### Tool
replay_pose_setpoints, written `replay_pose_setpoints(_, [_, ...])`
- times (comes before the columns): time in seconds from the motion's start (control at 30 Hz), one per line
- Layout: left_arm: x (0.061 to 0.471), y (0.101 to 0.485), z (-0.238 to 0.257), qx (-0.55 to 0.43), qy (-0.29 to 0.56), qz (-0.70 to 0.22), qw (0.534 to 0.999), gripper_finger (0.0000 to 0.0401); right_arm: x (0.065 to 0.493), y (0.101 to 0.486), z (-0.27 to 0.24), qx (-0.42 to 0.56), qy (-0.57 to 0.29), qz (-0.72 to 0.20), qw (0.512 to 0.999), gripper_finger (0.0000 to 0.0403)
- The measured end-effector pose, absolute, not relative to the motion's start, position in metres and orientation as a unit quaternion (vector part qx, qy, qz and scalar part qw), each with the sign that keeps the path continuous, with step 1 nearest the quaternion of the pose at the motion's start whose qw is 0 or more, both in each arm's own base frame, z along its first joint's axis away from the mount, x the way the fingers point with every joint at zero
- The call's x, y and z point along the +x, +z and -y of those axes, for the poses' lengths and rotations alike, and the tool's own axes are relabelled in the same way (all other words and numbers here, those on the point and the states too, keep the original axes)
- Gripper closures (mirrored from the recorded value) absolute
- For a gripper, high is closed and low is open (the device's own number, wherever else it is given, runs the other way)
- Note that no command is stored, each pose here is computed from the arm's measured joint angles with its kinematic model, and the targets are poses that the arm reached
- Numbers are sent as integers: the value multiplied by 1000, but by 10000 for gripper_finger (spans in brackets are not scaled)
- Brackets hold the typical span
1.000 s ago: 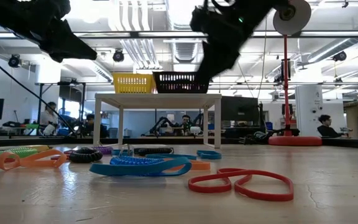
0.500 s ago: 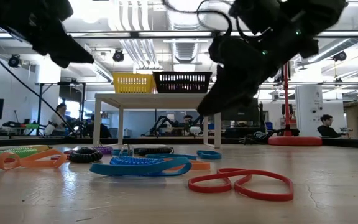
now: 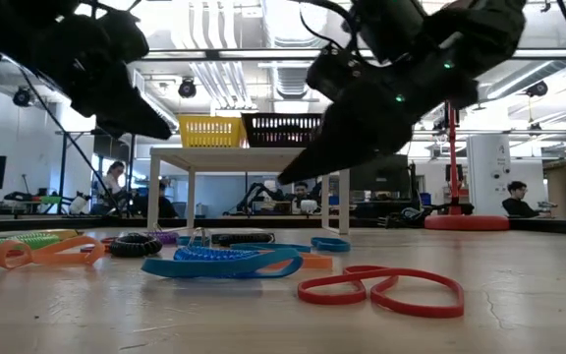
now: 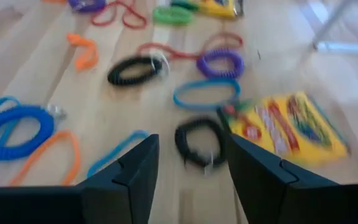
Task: Pick & Place Office Desk Supplies
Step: Put the black spring keychain into the black bin
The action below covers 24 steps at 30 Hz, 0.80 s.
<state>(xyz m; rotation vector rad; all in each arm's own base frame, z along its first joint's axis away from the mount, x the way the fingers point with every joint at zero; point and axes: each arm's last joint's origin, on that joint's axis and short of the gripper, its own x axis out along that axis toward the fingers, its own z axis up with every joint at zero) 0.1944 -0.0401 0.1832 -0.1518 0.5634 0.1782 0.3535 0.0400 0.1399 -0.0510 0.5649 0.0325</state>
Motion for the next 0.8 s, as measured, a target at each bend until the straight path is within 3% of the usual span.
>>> replay_pose_setpoints(0.43, [195,178,61,-122,65,-281,950,304,408,122,-31,-81,127,-388,909,257])
replay_pose_setpoints(0.8, [196,181,63,-132,61,-262,954,305,412,117,-19,-74,148,-424,891,313])
